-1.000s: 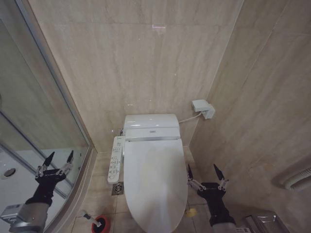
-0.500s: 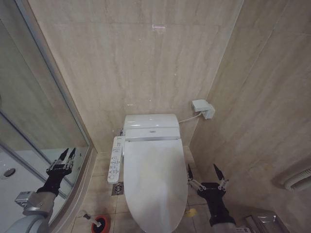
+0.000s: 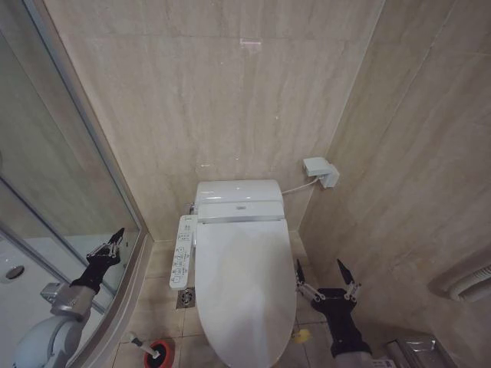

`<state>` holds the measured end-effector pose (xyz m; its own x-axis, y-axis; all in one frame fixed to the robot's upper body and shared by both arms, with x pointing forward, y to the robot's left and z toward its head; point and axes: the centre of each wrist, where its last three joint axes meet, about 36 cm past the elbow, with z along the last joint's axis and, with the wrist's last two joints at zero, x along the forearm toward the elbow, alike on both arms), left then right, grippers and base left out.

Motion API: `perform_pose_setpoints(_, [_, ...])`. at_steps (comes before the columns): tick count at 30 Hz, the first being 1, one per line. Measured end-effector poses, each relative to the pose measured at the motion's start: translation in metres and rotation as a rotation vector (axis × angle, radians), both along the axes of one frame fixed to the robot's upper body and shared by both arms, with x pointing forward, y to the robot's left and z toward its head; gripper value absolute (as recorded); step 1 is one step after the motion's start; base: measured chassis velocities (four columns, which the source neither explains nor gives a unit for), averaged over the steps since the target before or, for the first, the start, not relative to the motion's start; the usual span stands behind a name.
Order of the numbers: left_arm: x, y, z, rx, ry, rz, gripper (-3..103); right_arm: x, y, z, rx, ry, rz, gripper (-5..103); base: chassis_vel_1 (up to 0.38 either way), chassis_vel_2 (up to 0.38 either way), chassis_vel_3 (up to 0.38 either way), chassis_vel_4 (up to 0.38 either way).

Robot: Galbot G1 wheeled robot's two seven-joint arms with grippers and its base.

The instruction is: Open the toilet lid, clean the toilet bowl with a toilet brush, close the toilet lid, and flush.

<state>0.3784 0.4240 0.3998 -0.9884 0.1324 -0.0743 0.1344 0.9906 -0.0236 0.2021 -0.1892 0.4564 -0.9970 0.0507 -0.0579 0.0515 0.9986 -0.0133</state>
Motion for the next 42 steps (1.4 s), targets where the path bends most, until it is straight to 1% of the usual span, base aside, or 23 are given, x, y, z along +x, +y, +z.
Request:
perform_pose_setpoints(1, [0.006,0.004,-0.005,0.004,0.004,-0.016,0,0.000,0.000,0.000,0.000,0.000,0.000,100,0.000,0.000,0.000,0.000])
perform_pose_setpoints(2, [0.006,0.004,-0.005,0.004,0.004,-0.016,0,0.000,0.000,0.000,0.000,0.000,0.000,100,0.000,0.000,0.000,0.000])
perform_pose_setpoints(6, [0.024,0.016,-0.016,0.018,0.014,-0.041,0,0.000,0.000,0.000,0.000,0.000,0.000,100,0.000,0.000,0.000,0.000])
perform_pose_setpoints(7, [0.024,0.016,-0.016,0.018,0.014,-0.041,0,0.000,0.000,0.000,0.000,0.000,0.000,100,0.000,0.000,0.000,0.000])
perform_pose_setpoints(11, [0.046,0.024,-0.019,0.019,0.005,-0.039,0,0.000,0.000,0.000,0.000,0.000,0.000,100,0.000,0.000,0.000,0.000])
perform_pose_setpoints(12, [0.046,0.024,-0.019,0.019,0.005,-0.039,0,0.000,0.000,0.000,0.000,0.000,0.000,100,0.000,0.000,0.000,0.000])
perform_pose_setpoints(15, [0.062,0.030,-0.019,0.022,-0.010,-0.041,0,0.000,0.000,0.000,0.000,0.000,0.000,100,0.000,0.000,0.000,0.000])
perform_pose_setpoints(16, [0.062,0.030,-0.019,0.022,-0.010,-0.041,0,0.000,0.000,0.000,0.000,0.000,0.000,100,0.000,0.000,0.000,0.000])
perform_pose_setpoints(21, [0.083,0.035,-0.022,0.019,-0.029,-0.048,0,0.000,0.000,0.000,0.000,0.000,0.000,100,0.000,0.000,0.000,0.000])
perform_pose_setpoints(24, [0.095,0.033,-0.027,0.017,-0.032,-0.069,0,0.000,0.000,0.000,0.000,0.000,0.000,100,0.000,0.000,0.000,0.000])
perform_pose_setpoints(25, [0.095,0.033,-0.027,0.017,-0.032,-0.069,0,0.000,0.000,0.000,0.000,0.000,0.000,100,0.000,0.000,0.000,0.000])
perform_pose_setpoints(28, [0.104,0.030,-0.031,0.016,-0.029,-0.086,0,0.000,0.000,0.000,0.000,0.000,0.000,100,0.000,0.000,0.000,0.000])
perform_pose_setpoints(31, [0.118,0.023,-0.034,0.014,-0.025,-0.114,0,0.000,0.000,0.000,0.000,0.000,0.000,100,0.000,0.000,0.000,0.000])
perform_pose_setpoints(32, [0.118,0.023,-0.034,0.014,-0.025,-0.114,0,0.000,0.000,0.000,0.000,0.000,0.000,100,0.000,0.000,0.000,0.000])
perform_pose_setpoints(35, [0.138,0.018,-0.037,0.016,-0.025,-0.135,0,0.000,0.000,0.000,0.000,0.000,0.000,100,0.000,0.000,0.000,0.000])
perform_pose_setpoints(36, [0.138,0.018,-0.037,0.016,-0.025,-0.135,0,0.000,0.000,0.000,0.000,0.000,0.000,100,0.000,0.000,0.000,0.000])
perform_pose_setpoints(40, [0.157,0.016,-0.041,0.024,-0.027,-0.159,0,0.000,0.000,0.000,0.000,0.000,0.000,100,0.000,0.000,0.000,0.000])
perform_pose_setpoints(42, [0.160,0.015,-0.041,0.025,-0.026,-0.163,0,0.000,0.000,0.000,0.000,0.000,0.000,100,0.000,0.000,0.000,0.000])
